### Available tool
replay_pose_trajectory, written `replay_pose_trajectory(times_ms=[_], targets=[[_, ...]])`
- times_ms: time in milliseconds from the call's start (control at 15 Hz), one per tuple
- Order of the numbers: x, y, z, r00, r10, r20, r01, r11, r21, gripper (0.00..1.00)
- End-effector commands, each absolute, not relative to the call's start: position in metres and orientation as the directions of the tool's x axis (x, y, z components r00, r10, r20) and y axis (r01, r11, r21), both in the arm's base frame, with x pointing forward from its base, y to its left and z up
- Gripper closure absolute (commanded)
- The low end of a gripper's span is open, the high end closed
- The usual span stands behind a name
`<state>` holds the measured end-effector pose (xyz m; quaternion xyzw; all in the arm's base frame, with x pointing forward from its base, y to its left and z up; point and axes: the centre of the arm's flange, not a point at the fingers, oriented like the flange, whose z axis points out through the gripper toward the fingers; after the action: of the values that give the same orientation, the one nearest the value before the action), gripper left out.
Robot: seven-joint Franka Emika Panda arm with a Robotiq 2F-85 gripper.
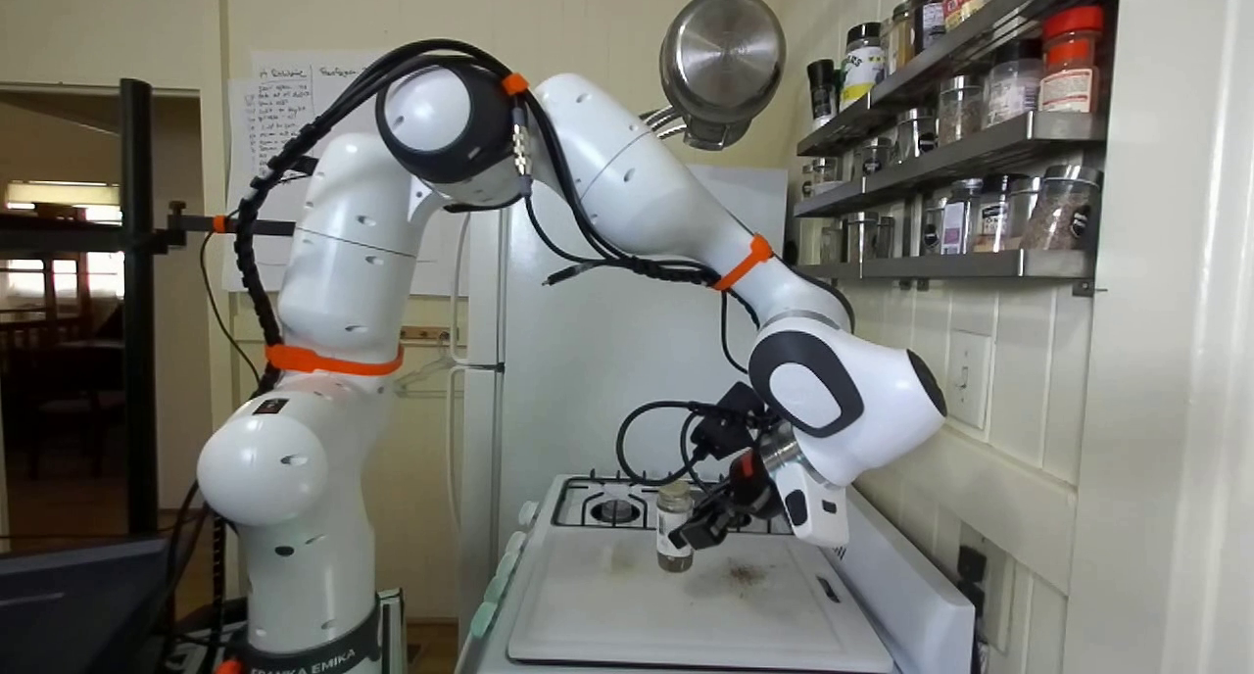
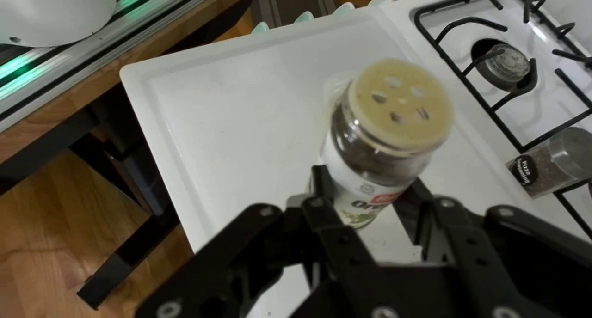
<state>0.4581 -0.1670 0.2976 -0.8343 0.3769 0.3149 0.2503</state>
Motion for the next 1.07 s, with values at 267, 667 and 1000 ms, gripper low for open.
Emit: replay_pose_trajectory(times_ms=[267,667,1000], targets=[[0.465,-0.168,0.272,0.546,-0.518,-0.658,-0.762,-0.634,-0.133,0.87],[0.473,-0.165,0.256,0.582,-0.497,-0.644,-0.746,-0.642,-0.178,0.87],[0.474,-0.161,0.251,0.594,-0.475,-0.649,-0.731,-0.657,-0.188,0.63]])
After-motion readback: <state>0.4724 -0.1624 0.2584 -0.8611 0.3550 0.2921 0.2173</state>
